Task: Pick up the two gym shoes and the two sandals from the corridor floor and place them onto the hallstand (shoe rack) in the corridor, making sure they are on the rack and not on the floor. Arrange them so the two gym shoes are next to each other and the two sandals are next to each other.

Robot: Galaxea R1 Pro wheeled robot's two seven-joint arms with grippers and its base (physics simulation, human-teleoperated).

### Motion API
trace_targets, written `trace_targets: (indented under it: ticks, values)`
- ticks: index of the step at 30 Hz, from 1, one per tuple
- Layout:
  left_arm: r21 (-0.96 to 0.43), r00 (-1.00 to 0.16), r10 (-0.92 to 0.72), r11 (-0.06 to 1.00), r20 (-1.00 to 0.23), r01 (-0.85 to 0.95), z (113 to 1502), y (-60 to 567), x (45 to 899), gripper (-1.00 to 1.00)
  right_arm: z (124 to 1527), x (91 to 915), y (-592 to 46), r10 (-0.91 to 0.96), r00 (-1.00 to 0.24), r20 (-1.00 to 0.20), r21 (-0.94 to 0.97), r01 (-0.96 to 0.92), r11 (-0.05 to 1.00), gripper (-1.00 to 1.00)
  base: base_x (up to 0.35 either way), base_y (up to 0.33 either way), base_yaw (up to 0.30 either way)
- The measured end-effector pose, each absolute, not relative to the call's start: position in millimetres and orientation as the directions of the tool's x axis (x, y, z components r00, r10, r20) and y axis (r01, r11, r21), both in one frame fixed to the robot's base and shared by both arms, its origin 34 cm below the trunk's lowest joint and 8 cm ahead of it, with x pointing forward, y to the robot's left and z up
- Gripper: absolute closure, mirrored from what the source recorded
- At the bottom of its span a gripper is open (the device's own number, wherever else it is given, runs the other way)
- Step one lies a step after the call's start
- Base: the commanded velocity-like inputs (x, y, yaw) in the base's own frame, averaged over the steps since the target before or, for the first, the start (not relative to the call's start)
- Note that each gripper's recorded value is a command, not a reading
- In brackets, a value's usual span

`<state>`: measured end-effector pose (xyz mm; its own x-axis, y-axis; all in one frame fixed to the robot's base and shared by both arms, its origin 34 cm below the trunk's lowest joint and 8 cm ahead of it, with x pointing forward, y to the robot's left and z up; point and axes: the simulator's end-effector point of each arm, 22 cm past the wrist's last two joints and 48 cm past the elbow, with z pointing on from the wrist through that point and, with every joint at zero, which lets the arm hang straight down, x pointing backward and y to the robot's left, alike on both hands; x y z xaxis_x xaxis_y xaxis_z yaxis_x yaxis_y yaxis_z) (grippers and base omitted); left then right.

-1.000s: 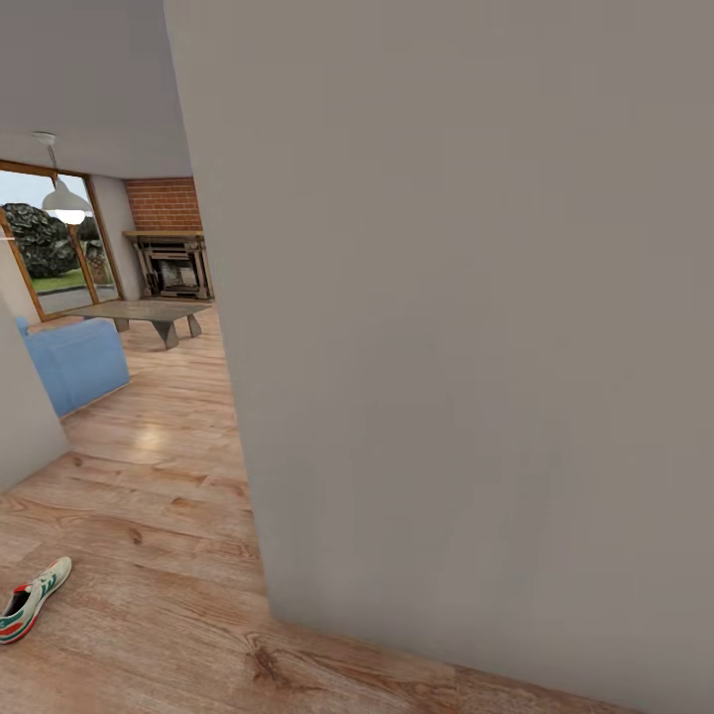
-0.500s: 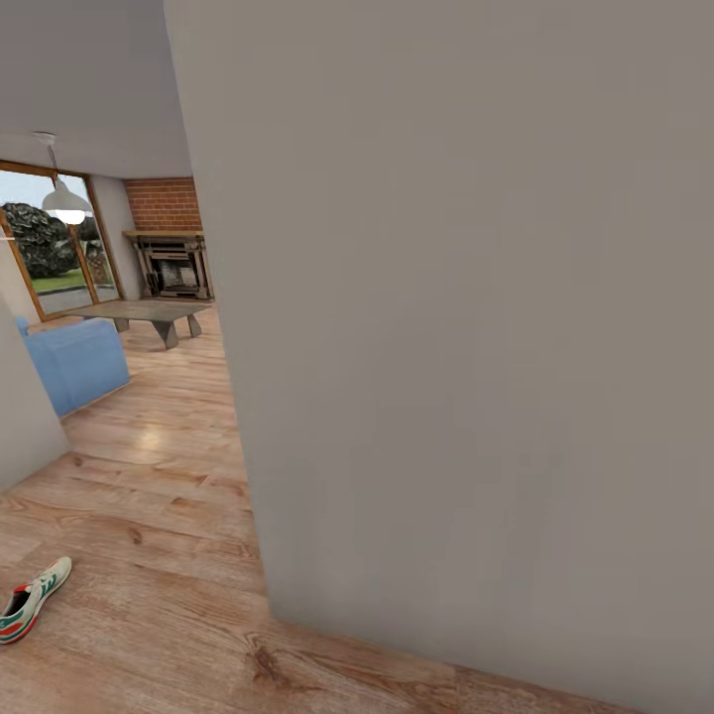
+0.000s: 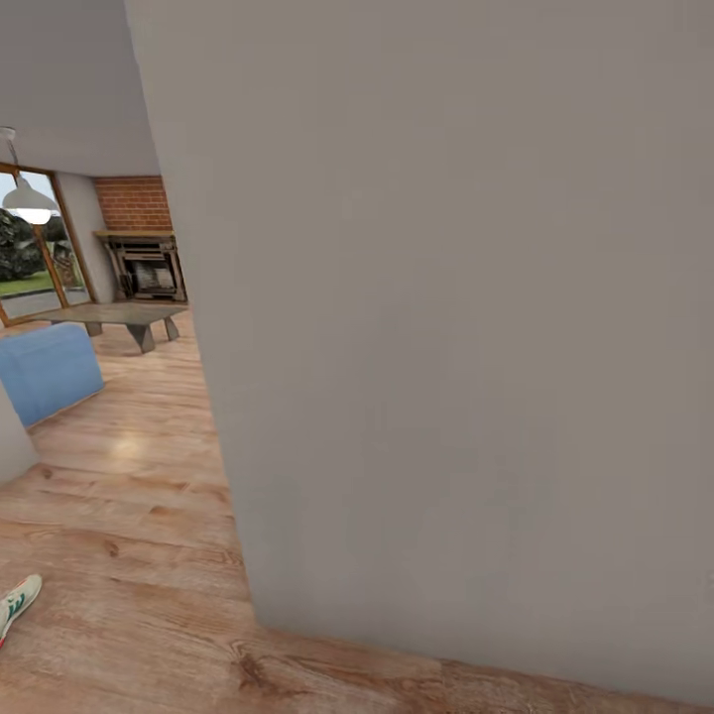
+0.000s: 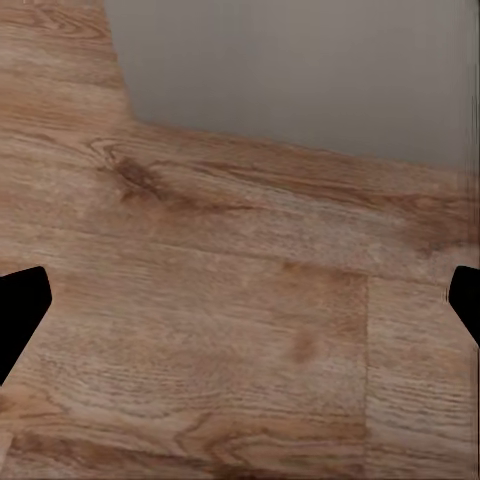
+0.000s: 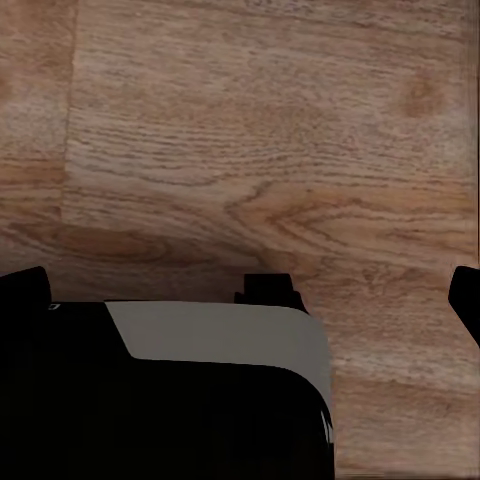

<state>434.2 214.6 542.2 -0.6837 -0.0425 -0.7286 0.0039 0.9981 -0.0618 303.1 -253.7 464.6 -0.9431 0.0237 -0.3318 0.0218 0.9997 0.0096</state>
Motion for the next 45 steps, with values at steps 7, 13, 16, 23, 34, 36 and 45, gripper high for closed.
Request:
trace_targets:
  ticks: [7,13,16,23,34,36,45]
  values:
    - [-0.062,-0.684,-0.043,0.998,-0.728,0.004,542.1,214.7,434.1,-1.00,464.6,302.9,-253.9,0.026,-0.943,-0.332,0.010,0.024,1.000,-1.00,0.000,0.000,-0.261]
    - [-0.062,-0.684,-0.043,0.998,-0.728,0.004,542.1,214.7,434.1,-1.00,464.6,303.1,-254.1,0.026,-0.943,-0.332,0.009,0.024,1.000,-1.00,0.000,0.000,-0.264]
    - [-0.062,-0.684,-0.043,0.998,-0.728,0.004,542.1,214.7,434.1,-1.00,464.6,303.1,-254.1,0.026,-0.943,-0.332,0.009,0.024,1.000,-1.00,0.000,0.000,-0.264]
    - [-0.062,-0.684,-0.042,0.998,-0.728,0.004,542.1,214.6,434.2,-1.00,464.6,302.9,-254.2,0.026,-0.943,-0.332,0.009,0.025,1.000,-1.00,0.000,0.000,-0.264]
    - [-0.061,-0.684,-0.041,0.998,-0.728,0.005,542.1,215.0,434.1,-1.00,464.6,303.0,-254.5,0.027,-0.943,-0.332,0.009,0.026,1.000,-1.00,0.000,0.000,-0.264]
    - [-0.061,-0.684,-0.041,0.998,-0.728,0.005,542.1,214.8,434.1,-1.00,464.6,303.1,-254.5,0.028,-0.943,-0.332,0.009,0.026,1.000,-1.00,0.000,0.000,-0.265]
    - [-0.060,-0.684,-0.041,0.998,-0.728,0.004,542.0,215.2,434.1,-1.00,464.6,302.9,-254.5,0.028,-0.943,-0.332,0.009,0.026,1.000,-1.00,0.000,0.000,-0.264]
